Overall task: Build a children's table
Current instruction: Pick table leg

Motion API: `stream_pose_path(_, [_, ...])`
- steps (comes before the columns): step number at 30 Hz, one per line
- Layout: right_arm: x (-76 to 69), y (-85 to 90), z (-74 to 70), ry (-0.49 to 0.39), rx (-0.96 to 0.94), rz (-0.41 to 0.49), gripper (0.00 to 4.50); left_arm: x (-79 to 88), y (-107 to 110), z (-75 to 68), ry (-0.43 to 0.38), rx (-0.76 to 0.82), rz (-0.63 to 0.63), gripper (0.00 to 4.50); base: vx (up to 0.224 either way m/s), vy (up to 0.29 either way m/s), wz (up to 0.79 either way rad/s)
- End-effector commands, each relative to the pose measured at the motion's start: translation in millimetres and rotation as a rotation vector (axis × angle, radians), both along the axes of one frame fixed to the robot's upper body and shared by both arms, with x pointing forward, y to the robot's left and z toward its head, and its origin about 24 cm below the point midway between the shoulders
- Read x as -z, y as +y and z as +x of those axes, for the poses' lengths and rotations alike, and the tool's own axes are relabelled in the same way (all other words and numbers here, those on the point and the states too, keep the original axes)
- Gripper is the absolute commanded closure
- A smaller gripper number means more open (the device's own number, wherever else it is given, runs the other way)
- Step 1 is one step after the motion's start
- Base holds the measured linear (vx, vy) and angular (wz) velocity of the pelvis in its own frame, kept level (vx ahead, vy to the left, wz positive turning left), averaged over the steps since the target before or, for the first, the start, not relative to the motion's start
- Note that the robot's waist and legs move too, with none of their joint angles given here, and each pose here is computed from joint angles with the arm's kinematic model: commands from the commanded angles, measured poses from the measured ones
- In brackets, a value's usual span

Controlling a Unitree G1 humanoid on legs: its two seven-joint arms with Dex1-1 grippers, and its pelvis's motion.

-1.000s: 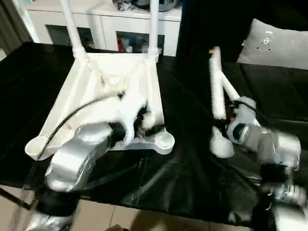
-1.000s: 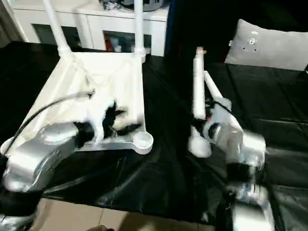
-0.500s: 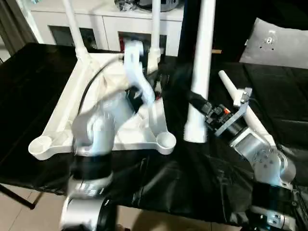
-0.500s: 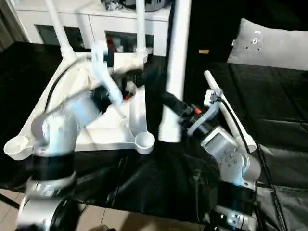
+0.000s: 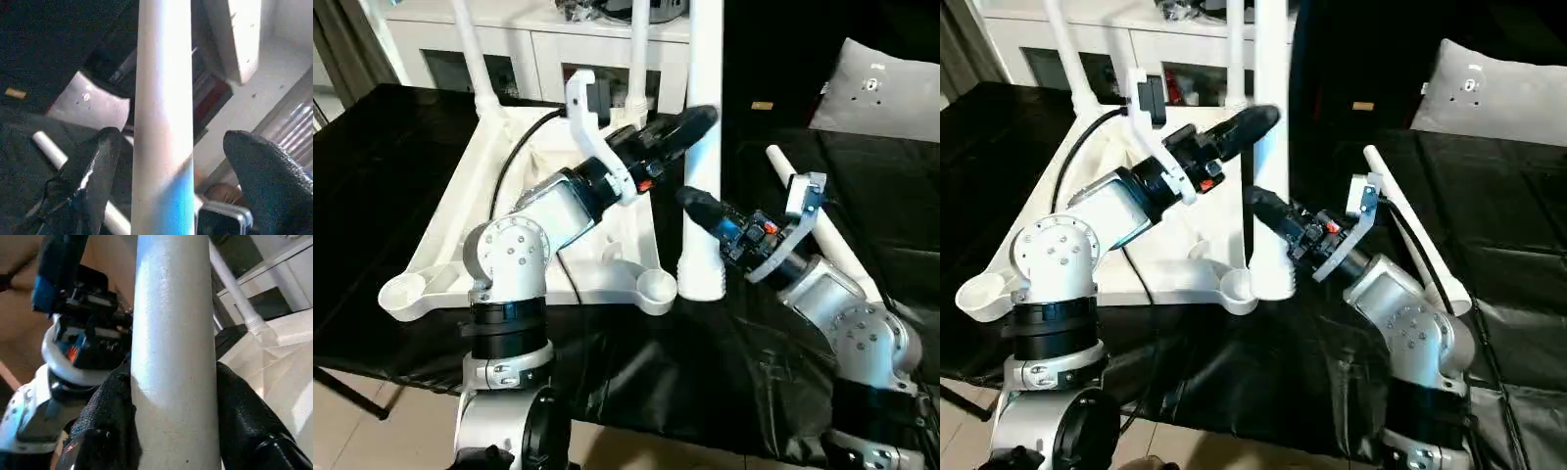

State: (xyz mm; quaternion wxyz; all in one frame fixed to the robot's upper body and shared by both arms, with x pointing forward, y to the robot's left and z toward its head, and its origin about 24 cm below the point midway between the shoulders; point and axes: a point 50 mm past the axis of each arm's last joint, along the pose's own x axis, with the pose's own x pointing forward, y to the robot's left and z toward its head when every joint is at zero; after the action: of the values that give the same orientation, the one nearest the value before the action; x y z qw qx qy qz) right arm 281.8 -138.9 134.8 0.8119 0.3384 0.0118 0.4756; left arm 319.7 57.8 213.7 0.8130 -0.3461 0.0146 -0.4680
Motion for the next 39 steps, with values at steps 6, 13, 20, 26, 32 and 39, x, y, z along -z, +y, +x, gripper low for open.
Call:
stream_pose_path(6, [-12.7,9.9,-16.2,-0.062,-0.191,0.097,2.64,-11.5,-1.9,-14.8,-0.100,0.214,-0.192,0.76,0.000,0.000,0.00])
stream_pose_path(13, [-8.2,14.4,-21.4,-0.051,-0.267,0.099,2.64,-12.4,2.0,-26.9,-0.206,0.400,-0.260,1.48,0.000,0.000,0.00])
stream_pose_path(20, [-8.0,14.9,-23.0,-0.051,-0.301,0.092,2.64,-13.4,8.7,-30.9,-0.244,0.493,-0.291,2.00,0.000,0.000,0.00])
stream_pose_path(26, [-6.8,14.6,-23.4,-0.050,-0.307,0.077,2.64,-10.5,10.9,-27.9,-0.254,0.486,-0.252,2.37,0.000,0.000,0.00])
stream_pose_path(32, [-6.0,13.8,-22.3,-0.049,-0.296,0.064,2.64,-8.9,12.6,-26.0,-0.256,0.471,-0.240,2.72,0.000,0.000,0.00])
stream_pose_path(39, [-3.4,13.0,-15.5,-0.056,-0.222,-0.006,2.64,-4.0,18.9,-17.3,-0.248,0.385,-0.180,2.75,0.000,0.000,0.00])
